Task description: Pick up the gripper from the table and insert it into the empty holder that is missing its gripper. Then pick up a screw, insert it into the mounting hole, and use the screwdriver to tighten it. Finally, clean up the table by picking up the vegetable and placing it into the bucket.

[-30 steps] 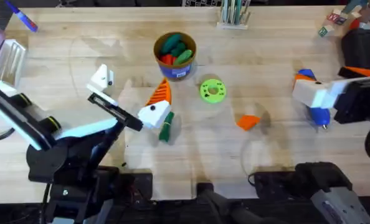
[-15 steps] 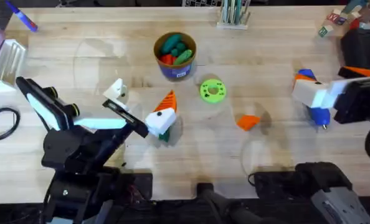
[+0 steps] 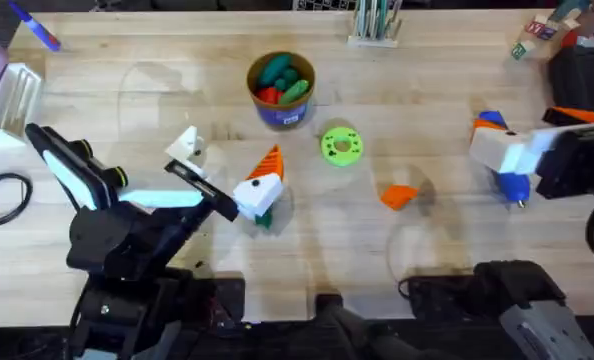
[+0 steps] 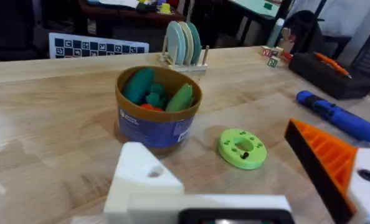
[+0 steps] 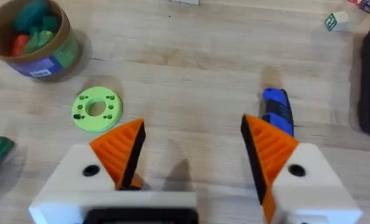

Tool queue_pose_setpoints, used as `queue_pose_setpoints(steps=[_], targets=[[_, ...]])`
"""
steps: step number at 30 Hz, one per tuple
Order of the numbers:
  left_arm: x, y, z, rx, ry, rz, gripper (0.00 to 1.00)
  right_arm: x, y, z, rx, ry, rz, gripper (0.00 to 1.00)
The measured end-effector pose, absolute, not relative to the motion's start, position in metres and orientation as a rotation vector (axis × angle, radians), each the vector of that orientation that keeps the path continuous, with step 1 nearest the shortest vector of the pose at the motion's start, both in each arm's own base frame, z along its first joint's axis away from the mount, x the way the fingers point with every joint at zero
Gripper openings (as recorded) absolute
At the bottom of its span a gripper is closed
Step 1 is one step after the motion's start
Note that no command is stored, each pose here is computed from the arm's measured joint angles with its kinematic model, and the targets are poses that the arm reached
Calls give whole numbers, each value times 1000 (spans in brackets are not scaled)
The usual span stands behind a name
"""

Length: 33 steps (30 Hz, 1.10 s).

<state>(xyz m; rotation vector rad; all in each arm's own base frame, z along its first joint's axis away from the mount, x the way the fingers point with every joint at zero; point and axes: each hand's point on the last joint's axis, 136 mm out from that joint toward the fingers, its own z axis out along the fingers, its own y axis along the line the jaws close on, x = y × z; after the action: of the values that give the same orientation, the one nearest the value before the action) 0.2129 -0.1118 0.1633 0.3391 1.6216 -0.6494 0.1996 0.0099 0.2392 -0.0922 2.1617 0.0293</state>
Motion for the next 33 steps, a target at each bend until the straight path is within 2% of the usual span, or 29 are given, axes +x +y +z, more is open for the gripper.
queue_pose_setpoints(steps=[13,22,33], targets=[[212,-113,163,346,1621,-657,985,200,10,239,-92,2162,29,935],[195,-132,163,464,1607,-774,985,199,10,238,-84,2168,38,936],[178,-147,163,606,1572,-844,985,164,44,181,-303,2483,219,935]])
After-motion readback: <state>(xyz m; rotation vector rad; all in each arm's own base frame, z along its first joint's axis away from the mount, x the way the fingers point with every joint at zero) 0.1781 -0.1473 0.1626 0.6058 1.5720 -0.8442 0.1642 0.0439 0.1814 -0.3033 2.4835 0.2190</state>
